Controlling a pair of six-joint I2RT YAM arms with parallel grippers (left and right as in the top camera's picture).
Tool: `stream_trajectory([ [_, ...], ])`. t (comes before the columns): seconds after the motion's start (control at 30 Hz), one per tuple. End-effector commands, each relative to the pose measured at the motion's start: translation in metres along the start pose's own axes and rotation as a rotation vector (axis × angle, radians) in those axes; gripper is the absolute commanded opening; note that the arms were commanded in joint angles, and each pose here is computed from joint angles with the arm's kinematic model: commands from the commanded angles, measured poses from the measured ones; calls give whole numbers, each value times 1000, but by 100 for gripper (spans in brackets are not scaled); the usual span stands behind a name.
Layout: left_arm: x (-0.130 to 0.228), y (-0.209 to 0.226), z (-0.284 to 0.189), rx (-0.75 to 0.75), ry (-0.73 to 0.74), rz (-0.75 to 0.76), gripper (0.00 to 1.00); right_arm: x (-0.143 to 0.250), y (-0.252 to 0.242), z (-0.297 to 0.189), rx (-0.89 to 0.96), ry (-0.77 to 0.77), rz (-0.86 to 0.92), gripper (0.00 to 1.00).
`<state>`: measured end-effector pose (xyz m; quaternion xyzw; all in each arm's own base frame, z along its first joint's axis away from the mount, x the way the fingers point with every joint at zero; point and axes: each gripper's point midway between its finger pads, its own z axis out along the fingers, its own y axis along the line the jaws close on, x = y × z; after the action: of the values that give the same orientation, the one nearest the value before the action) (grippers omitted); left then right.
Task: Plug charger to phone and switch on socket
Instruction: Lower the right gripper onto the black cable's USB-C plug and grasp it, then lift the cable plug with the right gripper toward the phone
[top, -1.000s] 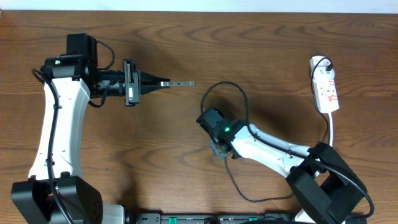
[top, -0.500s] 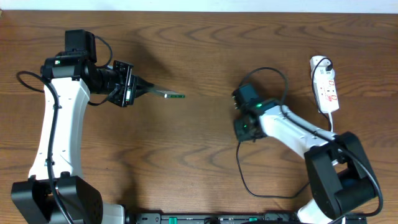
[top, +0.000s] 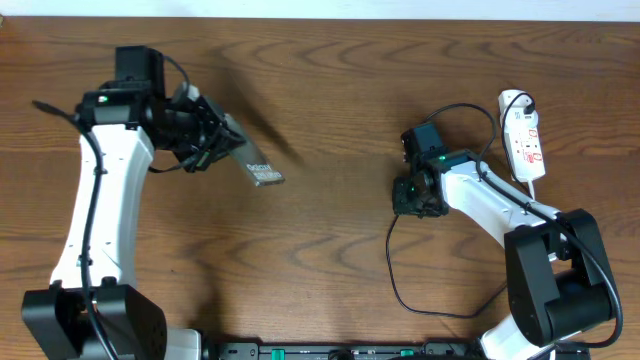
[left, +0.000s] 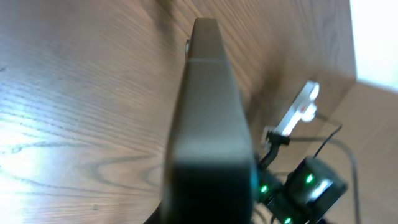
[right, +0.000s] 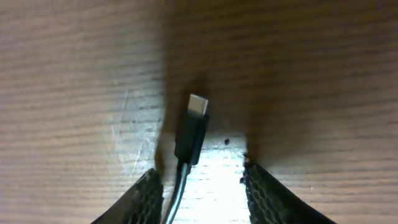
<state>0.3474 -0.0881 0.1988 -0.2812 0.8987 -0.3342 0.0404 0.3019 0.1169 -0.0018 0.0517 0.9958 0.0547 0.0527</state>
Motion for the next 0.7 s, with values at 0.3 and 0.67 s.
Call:
stream_trajectory([
  [0.3,12,-21,0,50,19,134,7,14,-3,15,30,44,98,11],
  [0.67,12,-21,-1,50,18,134,7,7,-6,15,48,8,101,24],
])
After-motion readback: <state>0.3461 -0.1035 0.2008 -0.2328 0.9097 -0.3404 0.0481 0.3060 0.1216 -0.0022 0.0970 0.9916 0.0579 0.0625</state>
